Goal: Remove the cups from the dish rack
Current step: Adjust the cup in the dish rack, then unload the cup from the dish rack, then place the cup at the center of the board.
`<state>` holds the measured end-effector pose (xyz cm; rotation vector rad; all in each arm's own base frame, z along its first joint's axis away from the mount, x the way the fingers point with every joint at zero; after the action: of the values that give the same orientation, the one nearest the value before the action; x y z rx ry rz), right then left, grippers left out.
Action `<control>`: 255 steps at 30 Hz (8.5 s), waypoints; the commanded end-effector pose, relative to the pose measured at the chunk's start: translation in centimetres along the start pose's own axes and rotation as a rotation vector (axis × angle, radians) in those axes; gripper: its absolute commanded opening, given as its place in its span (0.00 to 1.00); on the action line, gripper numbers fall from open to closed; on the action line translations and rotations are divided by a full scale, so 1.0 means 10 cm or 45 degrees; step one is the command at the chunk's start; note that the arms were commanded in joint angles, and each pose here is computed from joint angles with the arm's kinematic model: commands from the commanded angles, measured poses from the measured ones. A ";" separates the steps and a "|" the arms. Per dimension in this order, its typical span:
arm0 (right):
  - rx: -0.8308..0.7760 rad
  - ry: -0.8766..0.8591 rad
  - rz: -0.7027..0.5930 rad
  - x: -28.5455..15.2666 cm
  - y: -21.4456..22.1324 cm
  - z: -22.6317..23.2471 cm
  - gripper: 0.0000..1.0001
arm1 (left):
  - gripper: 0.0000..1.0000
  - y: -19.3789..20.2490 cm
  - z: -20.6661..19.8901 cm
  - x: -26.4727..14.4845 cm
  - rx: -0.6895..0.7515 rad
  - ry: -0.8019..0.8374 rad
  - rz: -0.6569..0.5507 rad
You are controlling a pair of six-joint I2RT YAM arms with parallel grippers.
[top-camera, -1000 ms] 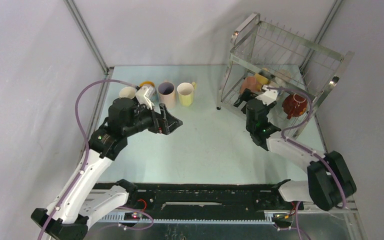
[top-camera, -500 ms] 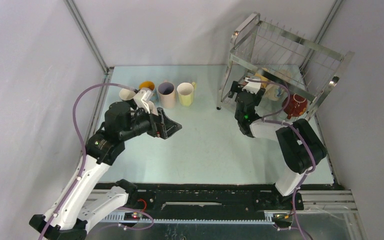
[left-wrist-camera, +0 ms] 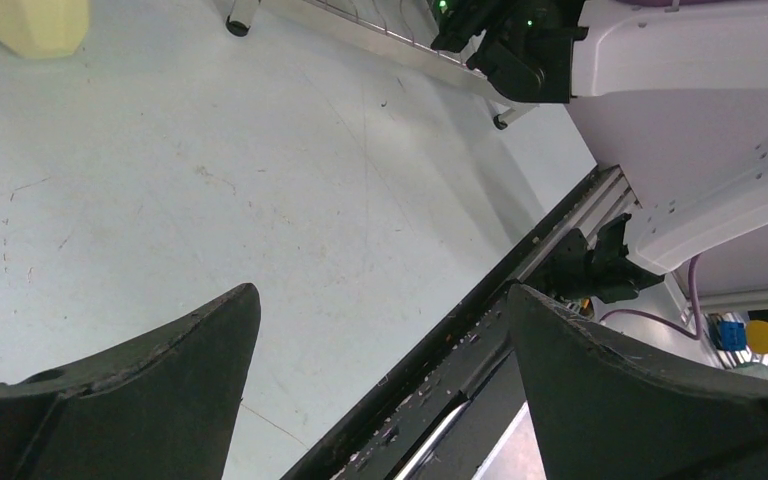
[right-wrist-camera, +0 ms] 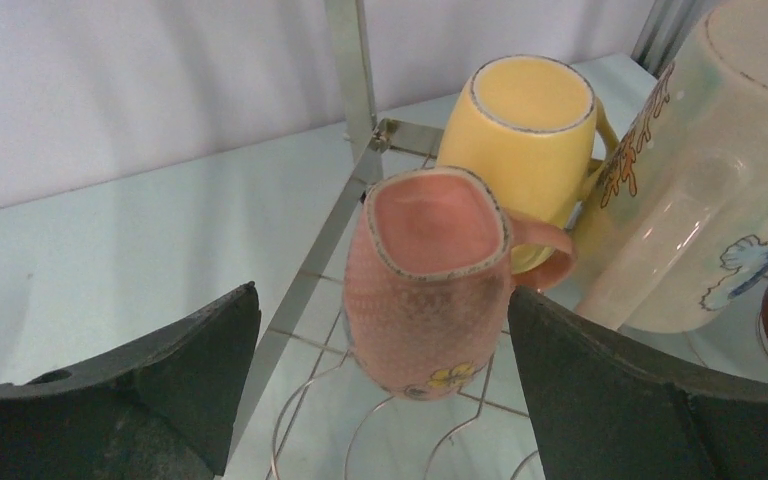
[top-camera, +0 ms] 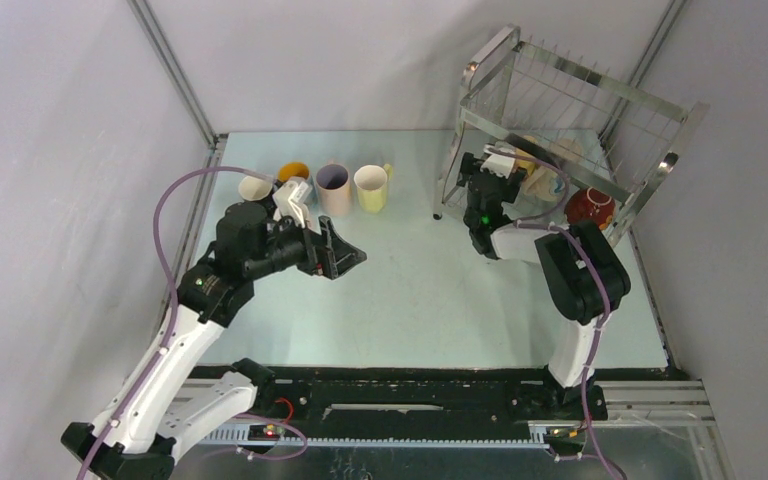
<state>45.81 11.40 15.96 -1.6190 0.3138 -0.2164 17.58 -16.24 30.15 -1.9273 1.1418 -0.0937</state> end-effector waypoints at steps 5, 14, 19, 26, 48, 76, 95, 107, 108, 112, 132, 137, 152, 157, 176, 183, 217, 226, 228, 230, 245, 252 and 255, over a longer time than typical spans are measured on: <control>0.034 0.095 0.078 0.31 0.01 -0.04 0.99 | 1.00 -0.04 -0.05 0.06 0.008 0.041 0.003; 0.051 0.161 0.135 0.52 0.03 -0.09 0.99 | 1.00 -0.07 -0.06 0.11 -0.005 0.049 0.020; 0.058 0.180 0.150 0.58 0.04 -0.12 0.98 | 1.00 -0.06 -0.06 0.13 -0.013 0.056 0.032; 0.029 0.181 0.152 0.65 0.02 -0.13 0.94 | 1.00 -0.04 -0.05 0.15 -0.018 0.057 0.043; -0.143 0.096 0.058 0.41 -0.21 0.20 0.40 | 1.00 -0.01 -0.06 0.12 -0.022 0.068 0.043; 0.158 0.092 0.171 -0.35 -0.13 0.05 0.39 | 1.00 0.08 -0.05 0.14 -0.034 0.087 0.047; 0.136 0.080 0.215 -0.20 -0.02 0.04 0.97 | 1.00 0.07 -0.07 0.15 -0.031 0.097 0.054; 0.072 0.099 0.254 -0.02 0.05 0.05 0.97 | 1.00 0.06 -0.08 0.16 -0.032 0.103 0.060; 0.068 0.100 0.259 -0.01 0.06 0.05 0.97 | 1.00 0.06 -0.08 0.16 -0.032 0.104 0.059; 0.058 0.105 0.279 0.01 0.12 0.02 0.94 | 1.00 0.06 -0.08 0.17 -0.036 0.103 0.062; -0.007 0.117 0.137 -0.23 -0.18 0.09 0.15 | 1.00 0.07 -0.09 0.17 -0.044 0.103 0.066; 0.026 0.096 0.111 -0.33 -0.27 0.08 0.13 | 1.00 0.08 -0.09 0.16 -0.045 0.106 0.065; 0.112 0.037 0.062 -0.57 -0.43 0.06 0.09 | 1.00 0.09 -0.10 0.17 -0.057 0.107 0.067; 0.137 0.027 0.042 -0.66 -0.51 0.05 0.08 | 1.00 0.08 -0.11 0.17 -0.057 0.103 0.058; 0.372 -0.158 0.115 -1.07 -0.81 -0.02 0.03 | 1.00 -0.07 -0.07 0.34 -0.153 0.078 -0.057; 0.498 -0.353 0.176 -1.47 -1.03 0.06 0.01 | 1.00 -0.09 -0.07 0.46 -0.237 0.120 -0.100; 1.191 -1.169 0.325 -2.45 -1.93 0.47 0.00 | 0.86 -0.25 -0.33 0.65 -0.736 0.569 -0.092; 1.232 -1.276 0.324 -2.51 -1.99 0.59 0.00 | 0.79 -0.40 -0.52 0.54 -0.882 0.779 -0.107; 1.245 -1.297 0.333 -2.52 -2.00 0.61 0.00 | 0.75 -0.44 -0.55 0.52 -0.909 0.830 -0.115; 1.263 -1.319 0.340 -2.54 -2.01 0.63 0.00 | 0.70 -0.47 -0.58 0.50 -0.947 0.879 -0.120; 1.330 -1.406 0.376 -2.67 -2.07 0.71 0.00 | 0.46 -0.55 -0.64 0.43 -1.083 1.054 -0.115; 1.320 -1.424 0.382 -2.74 -2.07 0.74 0.00 | 0.21 -0.57 -0.67 0.42 -1.077 1.067 -0.108; 1.309 -1.425 0.375 -2.77 -2.07 0.73 0.00 | 0.06 -0.58 -0.68 0.42 -1.072 1.072 -0.108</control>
<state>24.84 28.17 35.13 -0.5072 -0.3071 0.6512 21.58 -22.89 35.47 -2.8332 1.8313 -0.4474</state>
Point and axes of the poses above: each gripper's point midway between its finger pads, its own x axis out along the fingers, its own z axis along the line the jaws close on, y = z × x, the point moved 5 cm from there along -x, back along the fingers, and after that the axes turned 8 degrees about -x, right-handed, at the moved point
